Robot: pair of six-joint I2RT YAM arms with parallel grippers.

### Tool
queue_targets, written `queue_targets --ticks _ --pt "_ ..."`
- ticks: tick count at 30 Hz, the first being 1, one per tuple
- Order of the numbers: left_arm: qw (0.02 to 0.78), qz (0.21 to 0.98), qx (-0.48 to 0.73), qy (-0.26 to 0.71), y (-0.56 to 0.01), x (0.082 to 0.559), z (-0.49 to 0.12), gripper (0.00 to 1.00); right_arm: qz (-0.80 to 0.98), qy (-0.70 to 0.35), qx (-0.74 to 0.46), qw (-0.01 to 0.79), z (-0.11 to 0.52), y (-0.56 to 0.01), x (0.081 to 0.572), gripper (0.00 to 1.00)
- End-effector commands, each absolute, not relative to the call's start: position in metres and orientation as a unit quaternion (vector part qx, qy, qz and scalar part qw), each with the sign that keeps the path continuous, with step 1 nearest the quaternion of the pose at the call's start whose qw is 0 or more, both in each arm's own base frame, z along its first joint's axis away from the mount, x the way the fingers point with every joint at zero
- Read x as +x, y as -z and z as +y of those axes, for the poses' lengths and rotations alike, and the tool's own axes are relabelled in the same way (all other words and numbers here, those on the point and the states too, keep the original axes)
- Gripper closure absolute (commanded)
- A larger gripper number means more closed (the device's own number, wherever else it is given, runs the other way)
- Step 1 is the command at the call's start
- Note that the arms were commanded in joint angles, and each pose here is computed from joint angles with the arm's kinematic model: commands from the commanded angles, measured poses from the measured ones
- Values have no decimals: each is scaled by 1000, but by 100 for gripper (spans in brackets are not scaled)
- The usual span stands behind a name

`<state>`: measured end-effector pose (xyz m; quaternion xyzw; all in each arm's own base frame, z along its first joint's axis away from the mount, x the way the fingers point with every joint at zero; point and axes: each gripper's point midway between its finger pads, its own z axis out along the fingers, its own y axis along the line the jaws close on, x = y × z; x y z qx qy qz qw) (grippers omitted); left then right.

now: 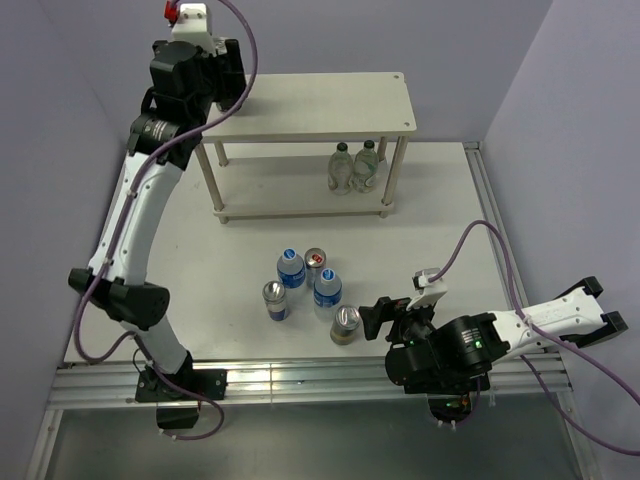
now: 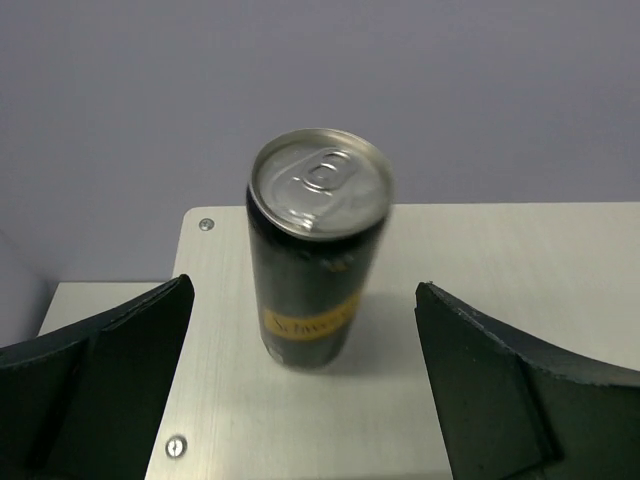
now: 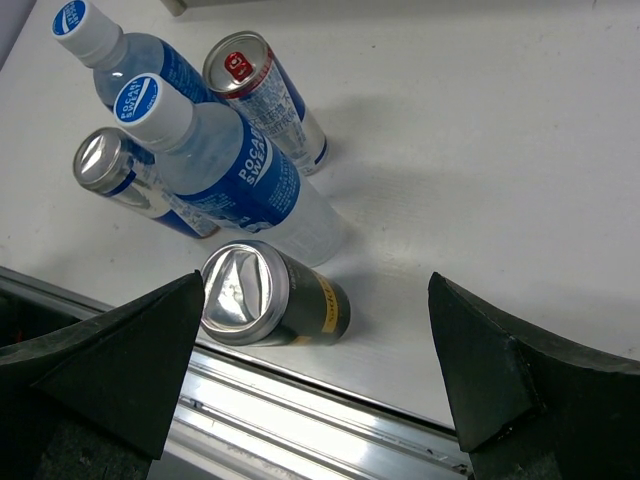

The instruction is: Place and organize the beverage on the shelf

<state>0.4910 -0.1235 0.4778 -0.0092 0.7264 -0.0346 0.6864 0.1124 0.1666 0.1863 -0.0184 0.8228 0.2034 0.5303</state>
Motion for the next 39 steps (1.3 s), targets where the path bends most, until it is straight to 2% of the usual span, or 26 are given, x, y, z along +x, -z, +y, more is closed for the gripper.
queue_targets --ticks 1,5,6,7,9,10,15,21,24,29,33,39 --pt "721 692 -12 44 -530 425 -127 1 808 -207 -2 552 165 -195 118 0" --pt "700 712 8 57 -501 373 -156 1 808 -208 0 552 164 -195 118 0" --pt "708 702 8 77 -507 347 -164 1 807 -210 1 552 164 -196 118 0" --pt "684 725 18 73 -468 343 -175 1 807 -210 1 552 165 -196 118 0" --pt "677 728 28 103 -452 312 -189 1 807 -210 0 552 164 -196 118 0" --pt "656 748 22 101 -415 307 -195 1 807 -210 0 552 164 -195 118 0" --pt "586 799 41 125 -312 247 -217 1 807 -214 3 550 163 -196 118 0" --pt "537 829 26 153 -234 191 -222 1 807 -213 -1 550 163 -195 118 0" --pt "519 843 0 142 -196 172 -213 1 807 -219 0 549 164 -196 117 0" --pt "501 850 1 163 -168 141 -221 1 806 -217 -1 551 164 -196 118 0" --pt "486 859 -2 159 -135 134 -228 1 807 -211 -3 552 165 -196 117 0" --pt "503 852 -6 147 -108 140 -233 1 807 -211 -4 551 165 -195 117 0"
